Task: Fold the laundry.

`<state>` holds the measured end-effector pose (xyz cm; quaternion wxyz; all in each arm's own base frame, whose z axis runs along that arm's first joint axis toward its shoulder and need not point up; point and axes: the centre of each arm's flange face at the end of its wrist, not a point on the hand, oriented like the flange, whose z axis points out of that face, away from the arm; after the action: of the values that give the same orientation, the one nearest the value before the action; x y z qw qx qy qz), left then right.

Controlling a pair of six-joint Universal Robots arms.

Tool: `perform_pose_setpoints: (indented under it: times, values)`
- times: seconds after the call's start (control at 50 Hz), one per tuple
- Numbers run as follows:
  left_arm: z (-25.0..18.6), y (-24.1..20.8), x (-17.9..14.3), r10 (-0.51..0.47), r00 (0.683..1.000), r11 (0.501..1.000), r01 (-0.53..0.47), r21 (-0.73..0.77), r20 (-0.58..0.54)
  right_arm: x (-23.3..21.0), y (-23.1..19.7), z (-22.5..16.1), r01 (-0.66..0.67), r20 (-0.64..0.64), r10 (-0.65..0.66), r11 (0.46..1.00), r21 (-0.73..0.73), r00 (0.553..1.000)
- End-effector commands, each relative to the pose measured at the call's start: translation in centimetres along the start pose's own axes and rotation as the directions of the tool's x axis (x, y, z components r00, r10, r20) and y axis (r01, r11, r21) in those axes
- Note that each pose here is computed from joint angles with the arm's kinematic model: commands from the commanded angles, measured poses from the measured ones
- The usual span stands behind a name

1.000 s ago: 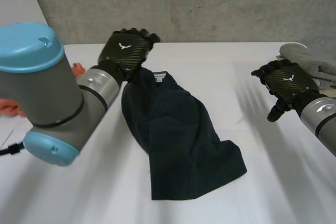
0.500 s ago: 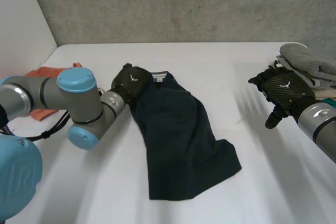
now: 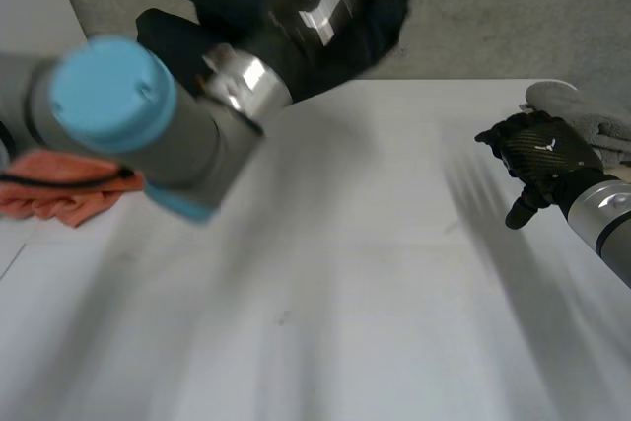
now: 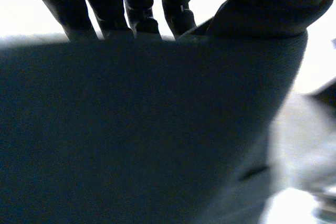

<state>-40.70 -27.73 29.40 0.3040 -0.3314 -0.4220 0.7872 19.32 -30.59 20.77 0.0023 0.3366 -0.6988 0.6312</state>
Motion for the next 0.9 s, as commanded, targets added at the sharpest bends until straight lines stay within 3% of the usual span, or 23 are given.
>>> perform_pose_setpoints:
  times: [0.02,0.14,0.26,0.36,0.46,0.56,0.64,0.78,0.9]
  values:
    - [-5.9,5.2,6.5,-0.151,0.958,0.968,0.093,-0.234,-0.244,0.6,-0.7,-0.1,0.006,-0.019,-0.006,1.0,0.02,1.0]
    - [-8.4,7.9,9.9,-0.257,0.935,0.903,0.142,-0.405,-0.244,1.4,-0.9,-0.3,0.005,-0.043,-0.004,1.0,0.021,0.999]
    - [-10.1,7.8,10.5,-0.285,0.944,0.827,0.156,-0.539,-0.165,2.5,-0.8,-0.3,-0.001,-0.07,0.002,1.0,0.013,0.998]
    - [-9.5,4.0,9.0,-0.244,0.962,0.845,0.151,-0.512,-0.119,2.9,-1.2,-0.4,-0.002,-0.078,0.003,1.0,0.014,0.997]
    - [-9.2,0.6,5.4,-0.132,0.99,0.877,0.138,-0.46,0.046,3.0,-2.8,-1.8,-0.009,-0.063,0.009,1.0,-0.009,0.998]
    - [-9.7,-0.4,3.6,-0.064,0.985,0.878,0.131,-0.46,0.16,2.3,-3.2,-4.0,-0.083,0.037,0.09,0.981,-0.175,0.995]
    - [-10.3,-0.4,3.9,-0.065,0.986,0.861,0.132,-0.491,0.151,0.6,-2.2,-5.3,-0.128,0.116,0.17,0.943,-0.306,0.978]
    - [-12.3,2.5,5.1,-0.053,0.993,0.787,0.109,-0.607,0.11,-1.7,0.6,-4.6,-0.193,0.114,0.238,0.93,-0.313,0.964]
    - [-13.3,6.1,7.2,0.025,1.0,0.727,-0.028,-0.686,-0.014,-4.2,4.2,-3.0,-0.256,0.126,0.314,0.904,-0.342,0.941]
